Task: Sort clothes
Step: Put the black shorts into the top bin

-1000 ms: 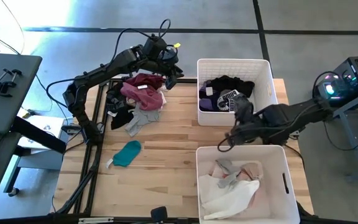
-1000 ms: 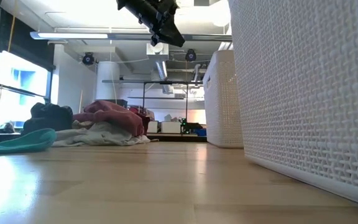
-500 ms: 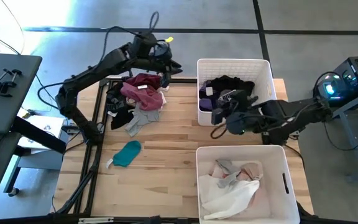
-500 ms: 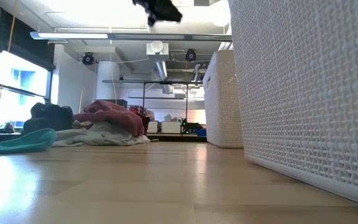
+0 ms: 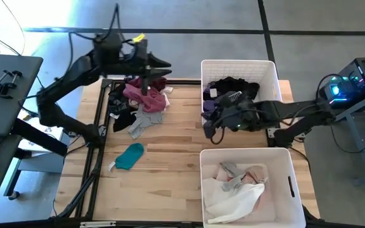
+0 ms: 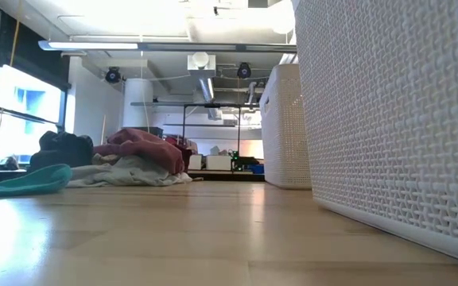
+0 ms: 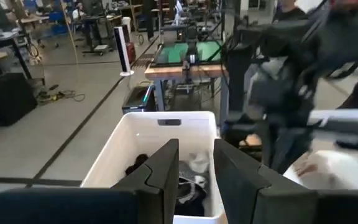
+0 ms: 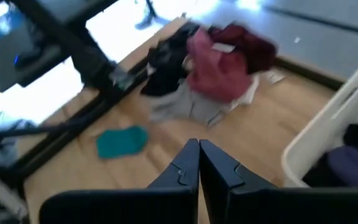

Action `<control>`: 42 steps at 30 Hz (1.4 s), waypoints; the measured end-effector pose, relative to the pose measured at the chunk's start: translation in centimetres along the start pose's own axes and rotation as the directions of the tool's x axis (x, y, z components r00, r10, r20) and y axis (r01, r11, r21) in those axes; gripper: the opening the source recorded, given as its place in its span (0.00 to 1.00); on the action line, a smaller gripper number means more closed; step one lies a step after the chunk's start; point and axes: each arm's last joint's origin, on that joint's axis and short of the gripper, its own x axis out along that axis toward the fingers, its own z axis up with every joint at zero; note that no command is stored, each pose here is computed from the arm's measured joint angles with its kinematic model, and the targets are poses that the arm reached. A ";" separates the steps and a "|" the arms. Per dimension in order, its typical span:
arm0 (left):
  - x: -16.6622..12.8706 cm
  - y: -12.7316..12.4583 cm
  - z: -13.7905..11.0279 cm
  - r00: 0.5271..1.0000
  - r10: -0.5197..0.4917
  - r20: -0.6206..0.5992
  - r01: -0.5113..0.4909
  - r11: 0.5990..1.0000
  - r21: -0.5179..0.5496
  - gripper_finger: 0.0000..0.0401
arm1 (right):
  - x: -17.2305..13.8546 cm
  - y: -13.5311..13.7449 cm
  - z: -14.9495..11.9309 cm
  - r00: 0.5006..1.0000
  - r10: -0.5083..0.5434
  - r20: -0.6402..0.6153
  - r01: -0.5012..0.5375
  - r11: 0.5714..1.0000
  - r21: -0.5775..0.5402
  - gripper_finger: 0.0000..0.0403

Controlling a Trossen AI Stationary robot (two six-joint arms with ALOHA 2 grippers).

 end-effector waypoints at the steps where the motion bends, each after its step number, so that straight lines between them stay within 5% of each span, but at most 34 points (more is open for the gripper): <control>1: -0.6 -0.4 0.2 1.000 0.004 -0.001 -0.004 1.000 -0.021 0.22 | 0.4 0.2 -0.2 1.000 0.011 -0.022 -0.011 1.000 -0.006 0.00; 6: -2.7 -2.1 -0.7 0.987 0.043 -0.155 -0.054 0.996 -0.069 0.22 | 1.8 1.3 -1.2 0.995 0.059 -0.086 -0.066 0.995 -0.077 0.05; 13: -2.9 -4.0 -6.3 0.891 0.043 -0.451 -0.114 0.985 -0.131 0.22 | 3.7 3.3 -1.8 0.982 0.172 -0.083 -0.183 0.971 -0.156 0.30; 19: -4.1 -5.6 -10.6 0.932 0.026 -0.361 -0.113 0.968 -0.223 0.22 | 4.7 4.6 -2.4 0.973 0.221 -0.060 -0.229 0.945 -0.234 0.47; 27: -7.9 -7.0 -14.3 0.973 0.013 -0.231 -0.101 0.922 -0.373 0.22 | 6.0 5.7 -2.2 0.959 0.283 0.006 -0.268 0.917 -0.295 0.51; 37: -10.1 -7.0 -15.3 0.981 0.100 -0.165 -0.153 0.923 -0.353 0.22 | 5.4 6.7 -2.2 0.939 0.341 0.053 -0.320 0.917 -0.236 0.51; 42: -9.8 -7.0 -15.4 0.979 0.102 -0.177 -0.140 0.966 -0.219 0.22 | 5.0 7.1 -2.7 0.937 0.346 0.051 -0.328 0.919 -0.217 0.51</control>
